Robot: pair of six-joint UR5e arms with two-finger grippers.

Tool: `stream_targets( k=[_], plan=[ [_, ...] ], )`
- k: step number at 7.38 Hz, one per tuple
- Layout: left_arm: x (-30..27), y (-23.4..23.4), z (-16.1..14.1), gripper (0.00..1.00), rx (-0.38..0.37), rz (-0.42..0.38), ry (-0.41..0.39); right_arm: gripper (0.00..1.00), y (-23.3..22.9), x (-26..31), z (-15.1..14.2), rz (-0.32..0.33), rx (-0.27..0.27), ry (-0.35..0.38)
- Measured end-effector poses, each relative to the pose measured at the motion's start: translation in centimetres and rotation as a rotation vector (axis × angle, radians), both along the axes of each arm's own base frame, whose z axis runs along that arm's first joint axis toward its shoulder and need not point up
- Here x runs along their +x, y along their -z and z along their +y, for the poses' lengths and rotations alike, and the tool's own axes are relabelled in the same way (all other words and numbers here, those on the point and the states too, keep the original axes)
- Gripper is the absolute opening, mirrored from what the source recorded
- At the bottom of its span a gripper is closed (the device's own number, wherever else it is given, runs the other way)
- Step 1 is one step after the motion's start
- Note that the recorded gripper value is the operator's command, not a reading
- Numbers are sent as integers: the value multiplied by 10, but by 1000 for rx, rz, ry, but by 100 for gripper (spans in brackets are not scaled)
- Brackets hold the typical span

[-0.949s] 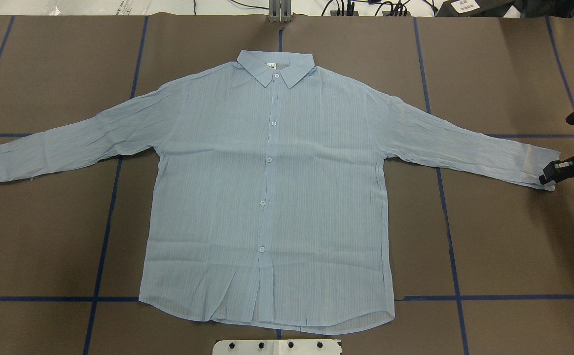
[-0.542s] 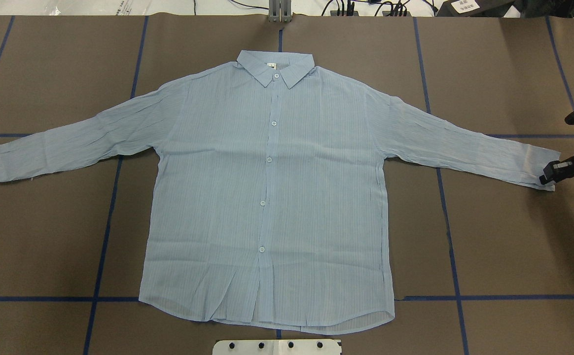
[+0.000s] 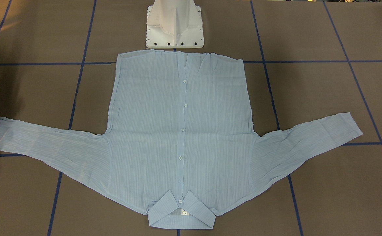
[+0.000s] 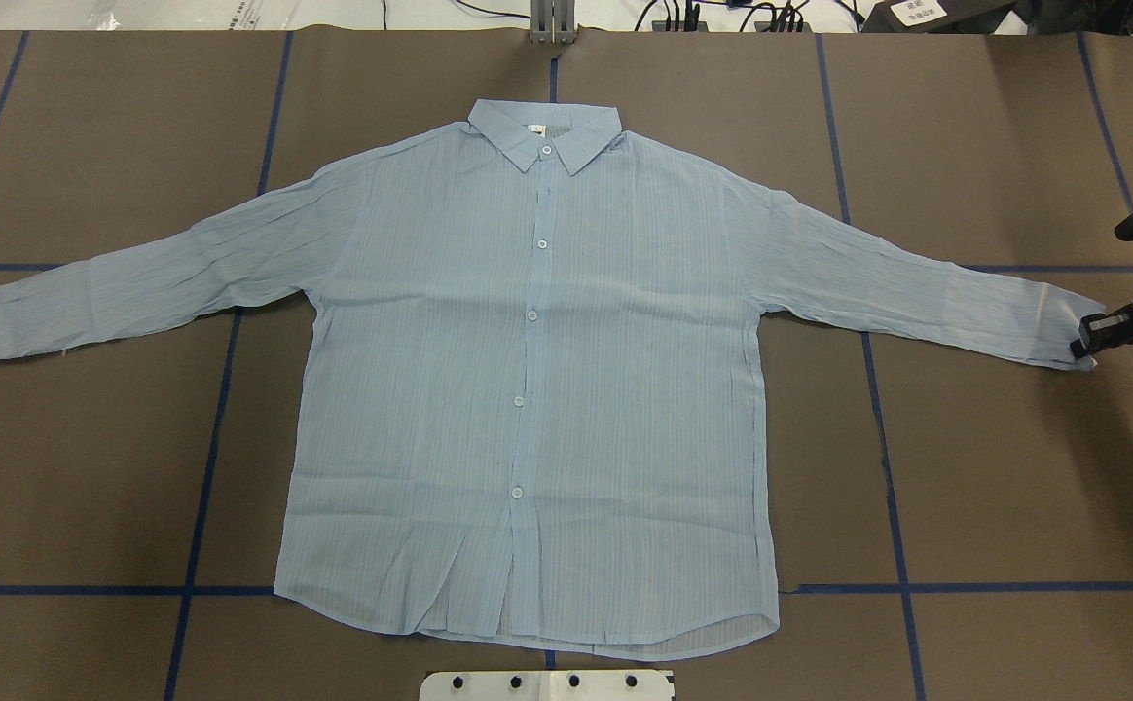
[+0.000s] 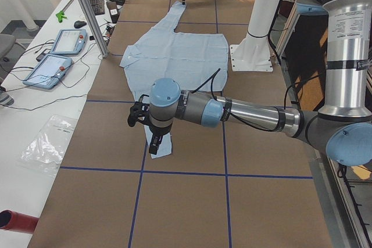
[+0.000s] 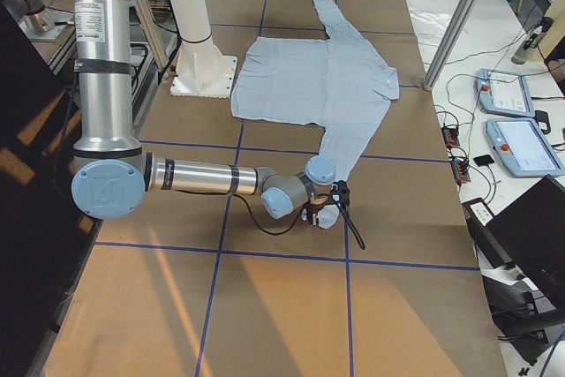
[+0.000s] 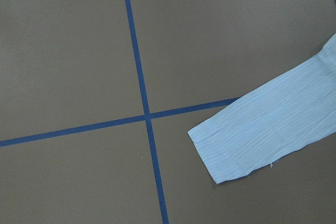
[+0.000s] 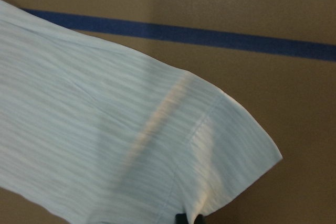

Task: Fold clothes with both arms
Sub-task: 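Lower the right gripper and grasp the cuff of the nearest sleeve, then carry the sleeve across the shirt front toward the collar with the right gripper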

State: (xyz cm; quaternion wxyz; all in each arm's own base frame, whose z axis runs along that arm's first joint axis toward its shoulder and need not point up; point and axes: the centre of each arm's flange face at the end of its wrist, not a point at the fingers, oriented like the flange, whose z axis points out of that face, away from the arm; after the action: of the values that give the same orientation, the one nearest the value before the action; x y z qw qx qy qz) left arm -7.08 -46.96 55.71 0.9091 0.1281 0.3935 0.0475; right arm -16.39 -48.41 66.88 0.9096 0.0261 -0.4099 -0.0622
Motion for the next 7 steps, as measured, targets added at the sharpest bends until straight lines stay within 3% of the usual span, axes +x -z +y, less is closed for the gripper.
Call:
stream_targets(
  k=[2, 4, 7],
  plan=[
    [0, -1, 0, 100, -1, 0, 0, 0, 32, 5, -3, -30, 55, -10],
    [0, -1, 0, 100, -2, 0, 0, 0, 91, 2, -14, -84, 150, -13],
    [0, -2, 1, 100, -7, 0, 2, 0, 221, -54, -67, -215, 316, 33]
  ],
)
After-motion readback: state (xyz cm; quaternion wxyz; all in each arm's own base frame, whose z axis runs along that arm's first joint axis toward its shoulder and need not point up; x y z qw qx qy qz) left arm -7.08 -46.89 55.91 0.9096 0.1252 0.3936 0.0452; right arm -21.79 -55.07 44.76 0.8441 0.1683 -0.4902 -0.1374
